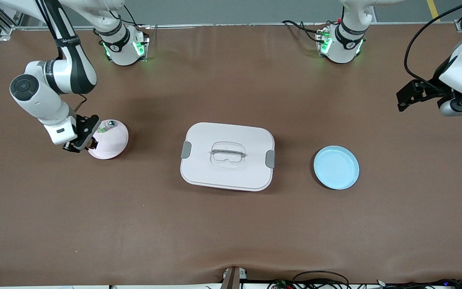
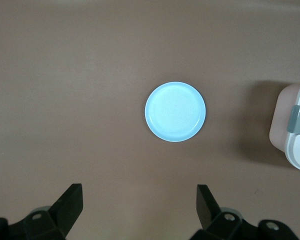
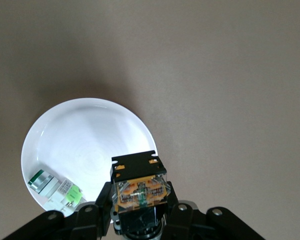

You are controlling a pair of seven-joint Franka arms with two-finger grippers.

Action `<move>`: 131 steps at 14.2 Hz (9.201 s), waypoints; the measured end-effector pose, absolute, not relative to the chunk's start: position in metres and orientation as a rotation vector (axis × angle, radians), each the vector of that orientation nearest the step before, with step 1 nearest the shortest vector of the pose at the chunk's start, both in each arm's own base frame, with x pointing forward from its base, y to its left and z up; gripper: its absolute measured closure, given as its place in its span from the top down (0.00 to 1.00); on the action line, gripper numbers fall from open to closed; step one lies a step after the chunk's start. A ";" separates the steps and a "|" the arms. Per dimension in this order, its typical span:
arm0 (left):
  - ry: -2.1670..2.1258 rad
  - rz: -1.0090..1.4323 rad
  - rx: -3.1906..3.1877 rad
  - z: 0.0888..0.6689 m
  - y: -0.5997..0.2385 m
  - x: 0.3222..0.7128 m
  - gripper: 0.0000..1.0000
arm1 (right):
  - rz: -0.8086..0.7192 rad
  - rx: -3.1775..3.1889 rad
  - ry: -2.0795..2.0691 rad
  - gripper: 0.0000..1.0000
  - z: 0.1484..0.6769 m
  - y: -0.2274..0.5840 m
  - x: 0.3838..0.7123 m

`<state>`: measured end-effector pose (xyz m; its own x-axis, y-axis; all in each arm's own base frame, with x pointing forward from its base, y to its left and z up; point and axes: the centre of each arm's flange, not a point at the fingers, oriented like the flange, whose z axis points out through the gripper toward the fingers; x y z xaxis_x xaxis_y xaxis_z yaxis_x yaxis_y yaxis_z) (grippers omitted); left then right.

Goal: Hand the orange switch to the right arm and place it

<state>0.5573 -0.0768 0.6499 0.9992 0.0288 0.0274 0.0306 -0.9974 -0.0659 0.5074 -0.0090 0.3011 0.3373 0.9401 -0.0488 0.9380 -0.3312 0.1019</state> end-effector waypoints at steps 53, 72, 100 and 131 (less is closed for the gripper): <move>-0.035 0.041 -3.102 0.643 -0.082 0.551 1.00 | -0.099 2.681 1.433 1.00 0.217 -0.009 0.488; -0.029 0.040 -3.102 0.643 -0.084 0.551 1.00 | -0.245 3.069 -0.092 1.00 0.357 -0.031 0.519; 0.016 -0.019 -3.139 0.643 -0.088 0.522 1.00 | -0.104 3.125 -0.188 1.00 0.648 -0.029 0.534; -0.008 -0.021 -3.149 0.661 -0.083 0.535 1.00 | -0.108 3.130 -0.177 1.00 0.639 -0.026 0.543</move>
